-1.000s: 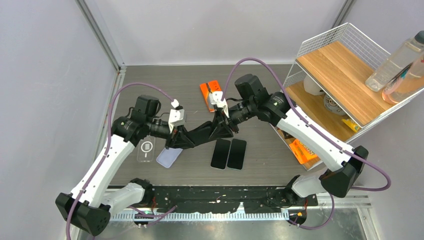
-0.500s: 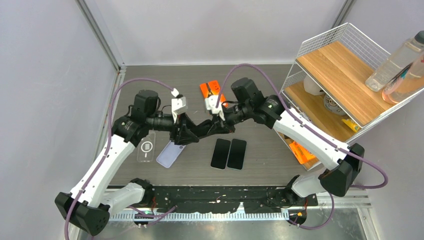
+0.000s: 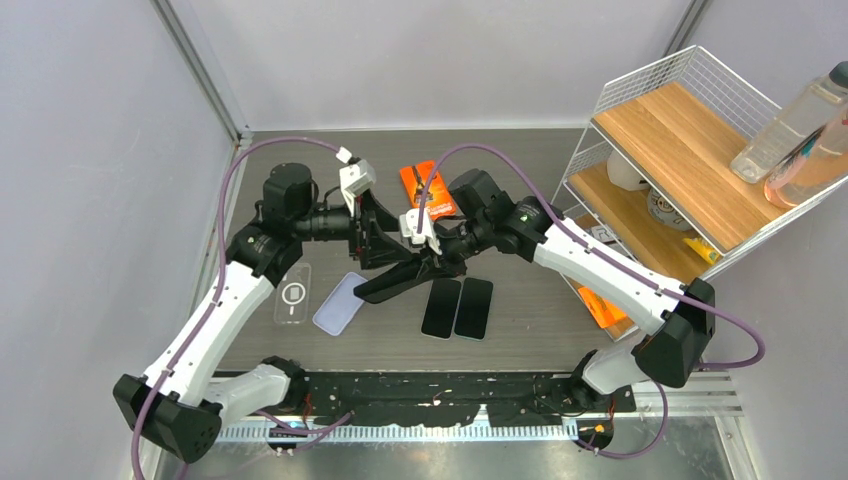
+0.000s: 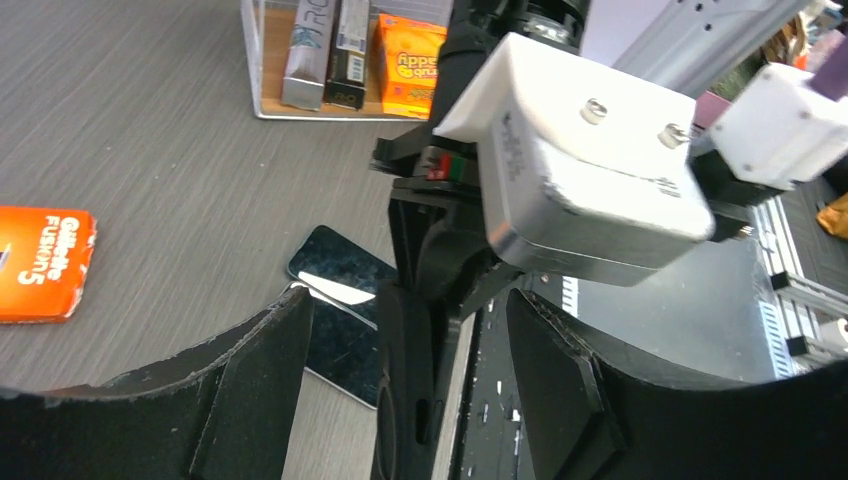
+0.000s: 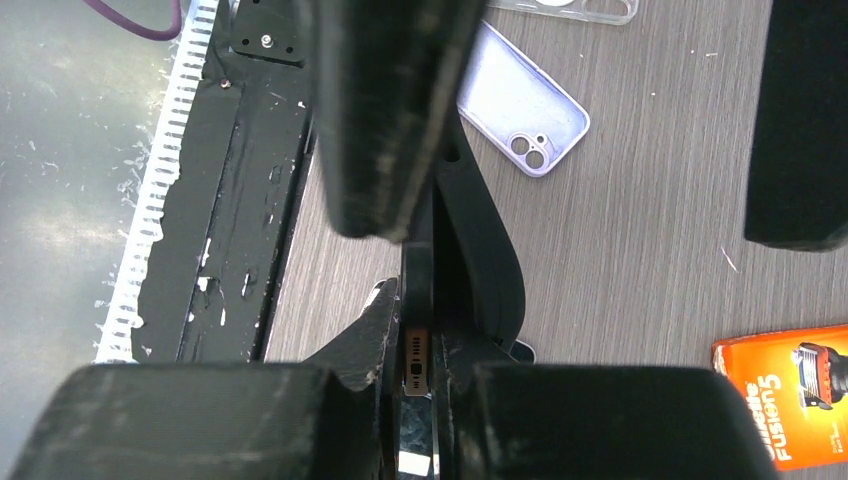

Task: Take the phone out of the phone case
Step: Remove the phone case from the phone.

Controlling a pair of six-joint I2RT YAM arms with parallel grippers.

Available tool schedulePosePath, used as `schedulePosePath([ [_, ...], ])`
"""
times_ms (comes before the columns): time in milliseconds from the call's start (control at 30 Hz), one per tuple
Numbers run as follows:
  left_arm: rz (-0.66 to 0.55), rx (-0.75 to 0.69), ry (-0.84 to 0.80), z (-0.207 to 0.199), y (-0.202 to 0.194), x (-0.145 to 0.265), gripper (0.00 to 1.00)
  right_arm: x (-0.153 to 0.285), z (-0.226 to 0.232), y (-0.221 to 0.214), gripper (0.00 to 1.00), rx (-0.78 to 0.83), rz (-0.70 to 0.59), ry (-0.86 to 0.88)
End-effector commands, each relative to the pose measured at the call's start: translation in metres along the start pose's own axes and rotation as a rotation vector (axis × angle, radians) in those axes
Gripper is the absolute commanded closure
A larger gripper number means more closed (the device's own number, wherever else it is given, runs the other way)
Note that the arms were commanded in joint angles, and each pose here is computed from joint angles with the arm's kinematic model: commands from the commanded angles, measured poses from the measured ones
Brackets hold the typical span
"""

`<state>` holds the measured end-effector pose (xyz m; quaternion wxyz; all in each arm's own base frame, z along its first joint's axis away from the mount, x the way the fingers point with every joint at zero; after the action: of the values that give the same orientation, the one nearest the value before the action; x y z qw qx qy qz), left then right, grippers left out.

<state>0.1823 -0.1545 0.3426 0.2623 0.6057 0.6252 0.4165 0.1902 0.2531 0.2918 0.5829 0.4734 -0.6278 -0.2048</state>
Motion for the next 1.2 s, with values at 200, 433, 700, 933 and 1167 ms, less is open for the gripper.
schedulePosePath([
  [200, -0.025, 0.006, 0.106, 0.019, -0.010, -0.005, 0.30, 0.015, -0.012, 0.029, 0.95, 0.076, -0.106, -0.067],
  [433, 0.012, 0.028, 0.102, 0.026, -0.021, -0.011, 0.33, 0.017, -0.014, 0.030, 0.95, 0.063, -0.114, -0.072],
  [700, 0.045, 0.035, 0.158, 0.034, -0.030, -0.017, 0.35, 0.018, -0.013, 0.031, 0.95, 0.062, -0.121, -0.066],
  [933, 0.066, 0.059, 0.194, 0.042, -0.032, -0.022, 0.42, 0.020, -0.012, 0.032, 0.95, 0.071, -0.127, -0.065],
  [1167, 0.133, 0.101, 0.123, 0.039, -0.044, -0.033, 0.43, 0.022, -0.016, 0.033, 0.94, 0.074, -0.103, -0.101],
])
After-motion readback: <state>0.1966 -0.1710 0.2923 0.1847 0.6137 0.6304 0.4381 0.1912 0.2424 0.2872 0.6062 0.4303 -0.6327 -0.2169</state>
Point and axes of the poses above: each gripper's point midway between its finger pads, its own x axis back along the fingers, its own z axis along the line the jaws close on, y = z × x, the point moved 10 cm from there along x, back along the fingers, and after that the axes turned 13 degrees about x, right-handed, at the moved point
